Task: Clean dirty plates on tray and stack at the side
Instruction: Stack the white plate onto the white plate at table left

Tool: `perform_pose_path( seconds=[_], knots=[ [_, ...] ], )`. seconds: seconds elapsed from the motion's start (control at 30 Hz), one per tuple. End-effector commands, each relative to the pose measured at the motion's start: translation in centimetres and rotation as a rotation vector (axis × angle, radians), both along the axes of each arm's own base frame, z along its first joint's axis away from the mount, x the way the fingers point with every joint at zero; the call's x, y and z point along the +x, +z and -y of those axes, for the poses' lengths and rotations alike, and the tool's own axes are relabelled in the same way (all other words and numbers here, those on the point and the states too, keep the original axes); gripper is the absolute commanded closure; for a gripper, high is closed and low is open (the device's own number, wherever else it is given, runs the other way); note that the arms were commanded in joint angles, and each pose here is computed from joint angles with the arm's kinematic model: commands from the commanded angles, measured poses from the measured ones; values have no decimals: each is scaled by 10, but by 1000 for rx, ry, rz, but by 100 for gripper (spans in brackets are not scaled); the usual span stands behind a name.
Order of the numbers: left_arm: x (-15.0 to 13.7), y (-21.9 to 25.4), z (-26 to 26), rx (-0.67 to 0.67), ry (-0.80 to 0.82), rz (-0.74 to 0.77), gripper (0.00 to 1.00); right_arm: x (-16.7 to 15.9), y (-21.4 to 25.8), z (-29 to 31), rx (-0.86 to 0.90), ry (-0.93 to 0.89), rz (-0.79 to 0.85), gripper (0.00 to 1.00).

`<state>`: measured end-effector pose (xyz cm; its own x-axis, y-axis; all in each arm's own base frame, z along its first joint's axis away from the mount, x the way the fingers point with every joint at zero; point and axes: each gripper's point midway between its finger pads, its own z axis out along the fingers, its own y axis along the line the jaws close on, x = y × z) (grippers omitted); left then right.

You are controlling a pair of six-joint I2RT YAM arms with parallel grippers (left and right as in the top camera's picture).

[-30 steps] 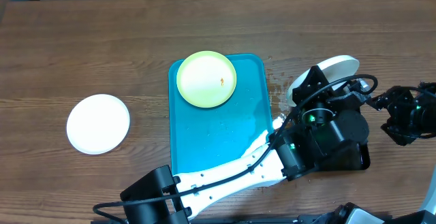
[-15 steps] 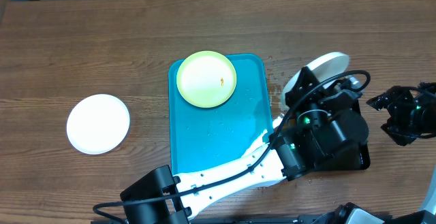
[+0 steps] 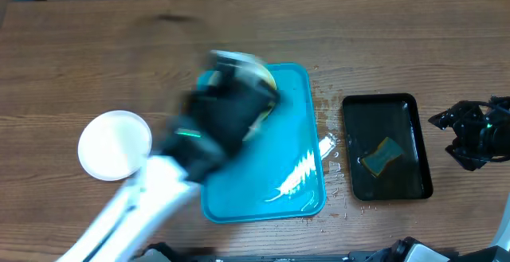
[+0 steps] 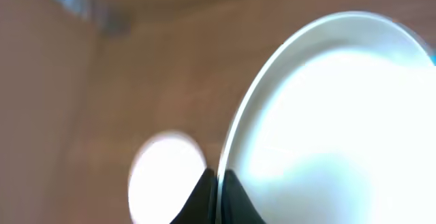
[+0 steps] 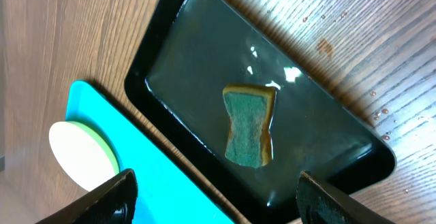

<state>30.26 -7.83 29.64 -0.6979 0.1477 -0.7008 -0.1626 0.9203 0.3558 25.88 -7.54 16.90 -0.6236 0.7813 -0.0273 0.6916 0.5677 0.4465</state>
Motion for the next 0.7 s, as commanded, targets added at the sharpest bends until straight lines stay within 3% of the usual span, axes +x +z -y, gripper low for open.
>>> perform_pose_path(
  seconds=[0.0,0.23,0.37,0.6,0.67],
  knots=[
    [-12,-33,-65,-389,311,-157,96,2,5,1,-5,4,21,24],
    [-45,-79,-214,-481,736,-222,96,0,5,0,0,4,14,24],
    [-76,-139,-262,-657,944,-244,96,1,5,0,-2,4,17,24],
    [-88,-193,-289,-719,1023,-266,93,1,5,0,-2,4,17,24],
    [-77,-196,-285,-751,959,-271,76,1,5,0,-3,7,17,24]
  ],
)
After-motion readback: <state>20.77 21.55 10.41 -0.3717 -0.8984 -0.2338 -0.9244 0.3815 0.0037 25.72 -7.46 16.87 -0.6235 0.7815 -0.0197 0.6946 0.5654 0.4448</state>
